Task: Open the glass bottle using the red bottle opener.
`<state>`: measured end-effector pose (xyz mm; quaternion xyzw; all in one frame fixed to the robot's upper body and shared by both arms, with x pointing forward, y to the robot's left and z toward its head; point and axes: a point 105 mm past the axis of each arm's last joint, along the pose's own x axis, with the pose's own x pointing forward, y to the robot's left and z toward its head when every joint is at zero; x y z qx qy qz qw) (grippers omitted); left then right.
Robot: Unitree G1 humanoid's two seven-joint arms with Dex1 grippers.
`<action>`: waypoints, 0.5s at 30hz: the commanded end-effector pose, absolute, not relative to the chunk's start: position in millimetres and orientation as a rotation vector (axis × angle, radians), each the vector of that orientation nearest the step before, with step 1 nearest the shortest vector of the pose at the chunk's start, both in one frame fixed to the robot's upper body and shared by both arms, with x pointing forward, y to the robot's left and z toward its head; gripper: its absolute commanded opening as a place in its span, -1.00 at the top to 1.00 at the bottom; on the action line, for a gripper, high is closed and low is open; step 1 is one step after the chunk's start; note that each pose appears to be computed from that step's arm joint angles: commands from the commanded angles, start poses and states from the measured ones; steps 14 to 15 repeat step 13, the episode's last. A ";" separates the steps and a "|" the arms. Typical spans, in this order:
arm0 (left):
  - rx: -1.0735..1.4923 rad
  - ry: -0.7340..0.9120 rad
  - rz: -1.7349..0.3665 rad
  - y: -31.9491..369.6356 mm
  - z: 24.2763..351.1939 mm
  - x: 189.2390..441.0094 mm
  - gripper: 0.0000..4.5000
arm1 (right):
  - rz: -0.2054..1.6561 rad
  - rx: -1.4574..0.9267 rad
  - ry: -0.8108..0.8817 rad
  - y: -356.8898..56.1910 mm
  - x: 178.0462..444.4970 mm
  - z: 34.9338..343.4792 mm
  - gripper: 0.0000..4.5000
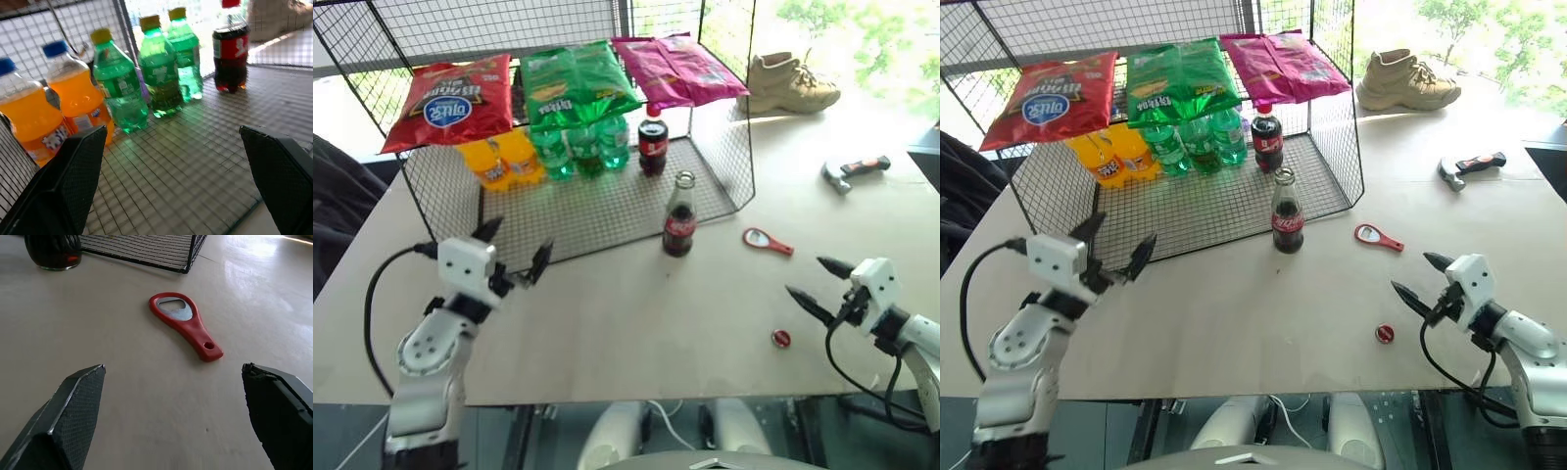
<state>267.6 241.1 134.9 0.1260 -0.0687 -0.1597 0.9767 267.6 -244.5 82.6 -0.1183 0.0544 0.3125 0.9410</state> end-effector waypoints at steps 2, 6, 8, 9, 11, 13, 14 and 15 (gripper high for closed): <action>0.249 -0.031 -0.457 226.9 123.4 243.3 -1.00 | 0.671 -0.241 0.084 -258.9 261.6 95.5 -0.99; 0.177 0.075 -0.516 224.3 107.2 227.3 -1.00 | 0.679 -0.249 0.109 -268.7 259.4 92.6 -0.99; 0.159 0.119 -0.540 224.2 100.5 221.9 -1.00 | 0.684 -0.252 0.119 -272.1 258.4 90.9 -0.99; 0.151 0.137 -0.548 224.1 98.0 220.4 -1.00 | 0.685 -0.250 0.123 -273.3 257.9 89.9 -0.99; 0.149 0.151 -0.559 223.8 96.7 219.5 -1.00 | 0.693 -0.246 0.126 -273.5 256.4 88.3 -0.99; 0.133 0.155 -0.582 221.4 96.7 218.7 -1.00 | 0.701 -0.238 0.125 -272.4 254.9 87.6 -0.99; 0.133 0.155 -0.582 221.4 96.7 218.7 -1.00 | 0.701 -0.238 0.125 -272.4 254.9 87.6 -0.99; 0.133 0.155 -0.582 221.4 96.7 218.7 -1.00 | 0.701 -0.238 0.125 -272.4 254.9 87.6 -0.99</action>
